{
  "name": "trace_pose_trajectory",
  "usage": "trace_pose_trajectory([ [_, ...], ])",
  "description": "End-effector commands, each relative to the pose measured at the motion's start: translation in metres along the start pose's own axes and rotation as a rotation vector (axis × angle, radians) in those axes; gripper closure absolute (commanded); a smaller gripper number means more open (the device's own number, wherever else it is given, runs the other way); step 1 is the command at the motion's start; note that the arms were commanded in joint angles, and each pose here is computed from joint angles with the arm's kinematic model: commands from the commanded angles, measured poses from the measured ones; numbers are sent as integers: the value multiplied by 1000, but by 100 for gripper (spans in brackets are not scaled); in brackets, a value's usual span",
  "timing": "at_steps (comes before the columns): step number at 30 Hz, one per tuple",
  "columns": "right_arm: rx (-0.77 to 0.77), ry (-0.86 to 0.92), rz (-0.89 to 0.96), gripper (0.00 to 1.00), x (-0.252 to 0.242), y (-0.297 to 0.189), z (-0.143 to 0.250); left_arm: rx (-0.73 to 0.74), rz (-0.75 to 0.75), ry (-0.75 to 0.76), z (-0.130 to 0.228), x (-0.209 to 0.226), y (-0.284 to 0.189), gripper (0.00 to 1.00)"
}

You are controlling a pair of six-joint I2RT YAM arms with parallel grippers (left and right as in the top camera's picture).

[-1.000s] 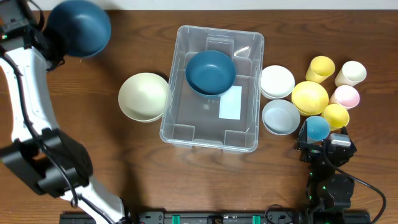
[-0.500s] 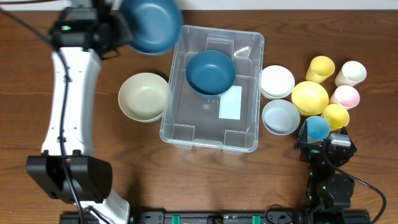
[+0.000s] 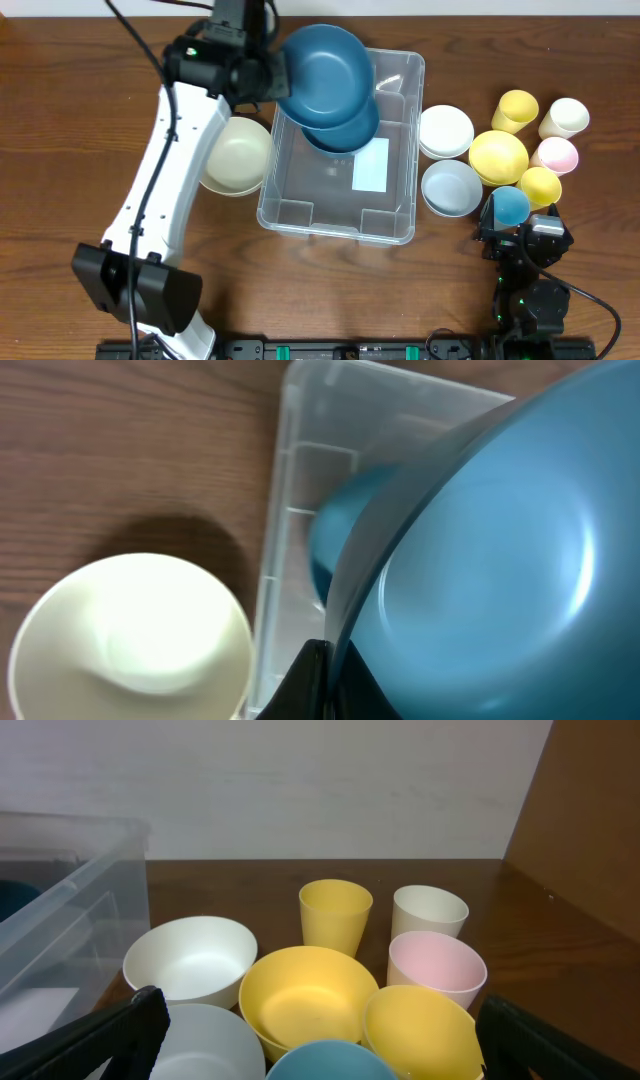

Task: Pack container
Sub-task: 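Lift the teal bowl with the left gripper and carry it over the container, then lower the teal bowl onto the first teal bowl and open the left gripper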

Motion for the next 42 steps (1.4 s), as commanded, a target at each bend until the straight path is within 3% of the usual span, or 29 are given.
trace_pose_trajectory([
  [1, -1, 13, -6, 1, 1, 0, 0, 44, 14, 33, 7, -6, 14, 94],
  [10, -1, 13, -6, 1, 1, 0, 0, 151, 11, 43, 15, -11, 66, 94],
  [18, -1, 13, -6, 1, 1, 0, 0, 129, 14, 46, 10, -11, 83, 94],
  [19, -1, 13, -6, 1, 1, 0, 0, 121, 15, 46, 8, -11, 83, 85],
  [20, -1, 13, -6, 1, 1, 0, 0, 113, 16, 47, 7, -11, 83, 62],
  [21, -1, 13, -6, 1, 1, 0, 0, 106, 17, 47, 6, -11, 83, 51],
  [26, -1, 13, -6, 1, 1, 0, 0, 75, 21, 49, 0, -12, 81, 50],
  [33, -1, 13, -6, 1, 1, 0, 0, -43, -29, 43, -19, -6, 36, 50],
  [38, -1, 13, -6, 1, 1, 0, 0, -89, -216, -12, -14, 29, -15, 50],
  [42, -1, 13, -6, 1, 1, 0, 0, -38, -305, -163, 5, 71, -48, 50],
])
Point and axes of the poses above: each gripper's point midway between its finger pads, its own y axis out along the fingers, its own x axis along the line the jaws close on, z = x × y, the point moved 8 cm from there along -y, back along the fingers, and after that the axes turned 13 degrees about y, right-handed, at the moved point
